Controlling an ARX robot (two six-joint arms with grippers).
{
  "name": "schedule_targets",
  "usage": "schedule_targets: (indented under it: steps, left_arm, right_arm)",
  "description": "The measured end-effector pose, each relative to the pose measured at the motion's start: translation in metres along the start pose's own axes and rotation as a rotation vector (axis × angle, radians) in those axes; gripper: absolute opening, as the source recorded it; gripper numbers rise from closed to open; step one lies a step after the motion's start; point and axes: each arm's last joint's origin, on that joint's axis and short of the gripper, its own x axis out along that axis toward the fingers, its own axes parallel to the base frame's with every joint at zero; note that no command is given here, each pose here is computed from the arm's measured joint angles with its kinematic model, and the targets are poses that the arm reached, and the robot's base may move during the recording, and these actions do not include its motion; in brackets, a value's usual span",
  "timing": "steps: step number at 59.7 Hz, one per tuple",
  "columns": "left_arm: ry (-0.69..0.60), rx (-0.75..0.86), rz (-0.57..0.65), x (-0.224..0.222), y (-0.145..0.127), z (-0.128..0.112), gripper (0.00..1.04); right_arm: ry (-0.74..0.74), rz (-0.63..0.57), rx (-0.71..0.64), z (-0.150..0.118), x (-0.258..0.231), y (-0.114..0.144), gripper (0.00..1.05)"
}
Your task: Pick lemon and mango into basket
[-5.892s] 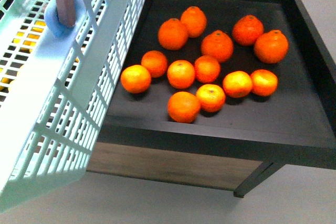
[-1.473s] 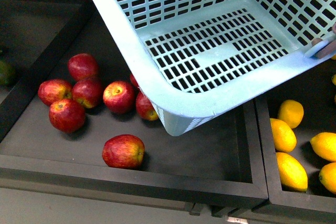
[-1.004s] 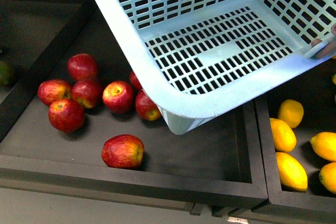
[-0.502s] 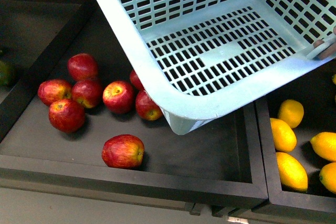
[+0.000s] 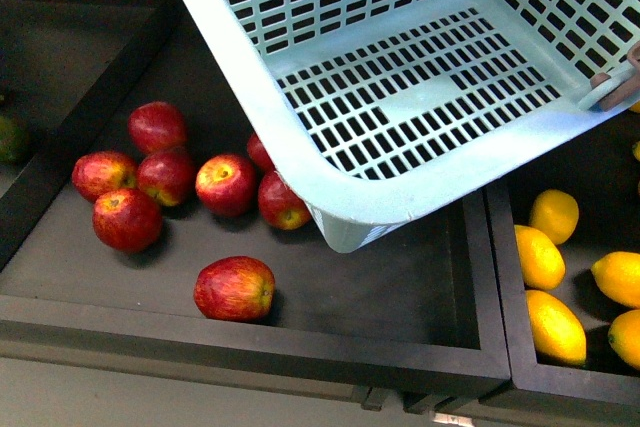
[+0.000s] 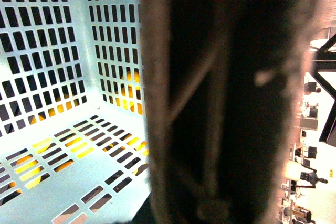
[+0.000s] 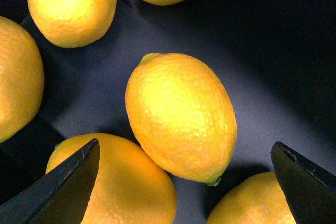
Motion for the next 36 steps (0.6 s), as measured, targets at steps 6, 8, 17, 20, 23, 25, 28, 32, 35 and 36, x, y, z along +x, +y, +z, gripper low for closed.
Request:
schedule_targets:
  steps: [6, 8, 17, 20, 23, 25, 28, 32, 35, 36]
  left_arm:
    - [0.0, 0.0, 0.0, 0.0, 0.0, 0.0, 0.04]
    - [0.0, 0.0, 0.0, 0.0, 0.0, 0.0, 0.04]
    - [0.0, 0.0, 0.0, 0.0, 0.0, 0.0, 0.04]
    - [0.0, 0.0, 0.0, 0.0, 0.0, 0.0, 0.04]
    - [0.0, 0.0, 0.0, 0.0, 0.0, 0.0, 0.04]
    - [0.0, 0.0, 0.0, 0.0, 0.0, 0.0, 0.04]
    - [0.0, 0.0, 0.0, 0.0, 0.0, 0.0, 0.04]
    - [0.0, 0.0, 0.0, 0.0, 0.0, 0.0, 0.04]
    - [0.0, 0.0, 0.0, 0.0, 0.0, 0.0, 0.04]
    - [0.0, 0.0, 0.0, 0.0, 0.0, 0.0, 0.04]
  right_arm:
    - [0.002, 0.007, 0.004, 0.002, 0.006, 0.0, 0.96]
    - [0.002, 0.01, 0.005, 0.003, 0.008, 0.0, 0.96]
    - [0.01, 0.01, 0.01, 0.006, 0.018, -0.003, 0.96]
    - [0.014, 0.009, 0.014, 0.006, 0.021, -0.004, 0.96]
    - [0.016, 0.008, 0.016, 0.007, 0.024, -0.005, 0.96]
    - [0.017, 0.009, 0.021, 0.007, 0.026, -0.006, 0.96]
    - [0.018, 0.006, 0.028, 0.007, 0.028, -0.008, 0.96]
    - [0.018, 0.001, 0.035, 0.008, 0.031, -0.011, 0.96]
    - [0.016, -0.004, 0.051, 0.009, 0.034, -0.014, 0.96]
    - [0.016, -0.006, 0.053, 0.01, 0.035, -0.015, 0.96]
